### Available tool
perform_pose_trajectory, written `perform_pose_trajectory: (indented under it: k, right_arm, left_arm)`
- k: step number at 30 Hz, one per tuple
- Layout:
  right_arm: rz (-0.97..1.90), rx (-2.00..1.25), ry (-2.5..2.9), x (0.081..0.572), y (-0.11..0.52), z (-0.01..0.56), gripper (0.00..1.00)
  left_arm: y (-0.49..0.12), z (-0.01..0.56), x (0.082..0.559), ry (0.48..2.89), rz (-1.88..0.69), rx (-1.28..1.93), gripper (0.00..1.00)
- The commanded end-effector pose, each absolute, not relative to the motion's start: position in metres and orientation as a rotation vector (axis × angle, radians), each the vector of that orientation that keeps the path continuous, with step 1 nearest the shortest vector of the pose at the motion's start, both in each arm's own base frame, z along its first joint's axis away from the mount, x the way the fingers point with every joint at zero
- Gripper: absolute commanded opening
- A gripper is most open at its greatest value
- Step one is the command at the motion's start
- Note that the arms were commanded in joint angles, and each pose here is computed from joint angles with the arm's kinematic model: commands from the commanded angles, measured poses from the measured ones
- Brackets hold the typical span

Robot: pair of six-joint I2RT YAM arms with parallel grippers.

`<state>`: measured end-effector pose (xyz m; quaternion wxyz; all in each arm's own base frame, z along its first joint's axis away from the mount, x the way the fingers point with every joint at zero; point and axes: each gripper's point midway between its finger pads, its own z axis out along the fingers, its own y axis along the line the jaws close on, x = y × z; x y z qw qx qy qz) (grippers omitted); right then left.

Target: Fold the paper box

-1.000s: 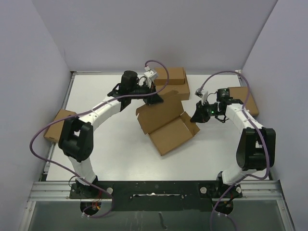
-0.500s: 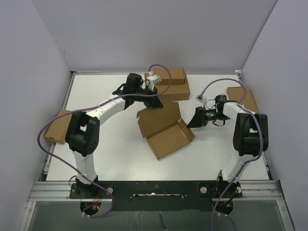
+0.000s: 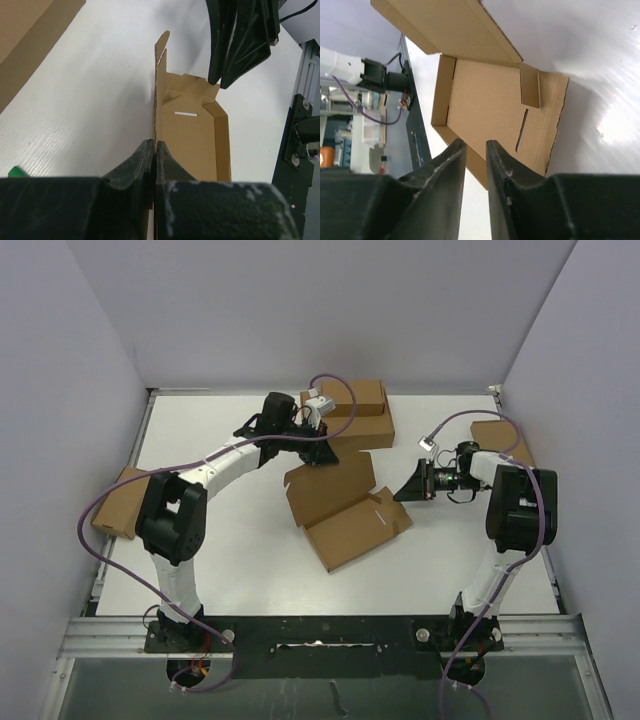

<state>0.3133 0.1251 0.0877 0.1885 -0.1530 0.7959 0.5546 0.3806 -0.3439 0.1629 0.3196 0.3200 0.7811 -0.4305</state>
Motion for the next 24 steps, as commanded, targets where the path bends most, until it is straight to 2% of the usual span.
perform_pose_trajectory:
  k: [1, 3, 4, 7, 12, 18, 24]
  right_arm:
    - [1.445, -0.424, 2.174, 0.331, 0.108, 0.114, 0.16]
    - [1.26, -0.382, 2.234, 0.342, 0.088, 0.102, 0.01]
    - [1.194, -0.36, 2.267, 0.345, 0.08, 0.097, 0.0]
    - [1.043, -0.335, 2.37, 0.348, 0.064, 0.076, 0.0]
    - [1.002, -0.365, 2.475, 0.345, 0.064, 0.05, 0.0]
    - [1.052, -0.464, 2.519, 0.335, 0.084, 0.035, 0.0]
    - [1.227, -0.56, 2.412, 0.325, 0.112, 0.053, 0.0]
  left_arm:
    - [-0.349, 0.176, 0.385, 1.989, -1.123, 0.871, 0.0]
    - [-0.349, 0.178, 0.385, 1.985, -1.123, 0.874, 0.0]
    - [-0.349, 0.178, 0.385, 1.984, -1.124, 0.876, 0.0]
    - [-0.35, 0.177, 0.384, 1.986, -1.13, 0.88, 0.0]
    - [-0.35, 0.176, 0.383, 1.987, -1.137, 0.877, 0.0]
    - [-0.351, 0.177, 0.382, 1.98, -1.146, 0.869, 0.0]
    - [-0.351, 0.178, 0.383, 1.975, -1.145, 0.865, 0.0]
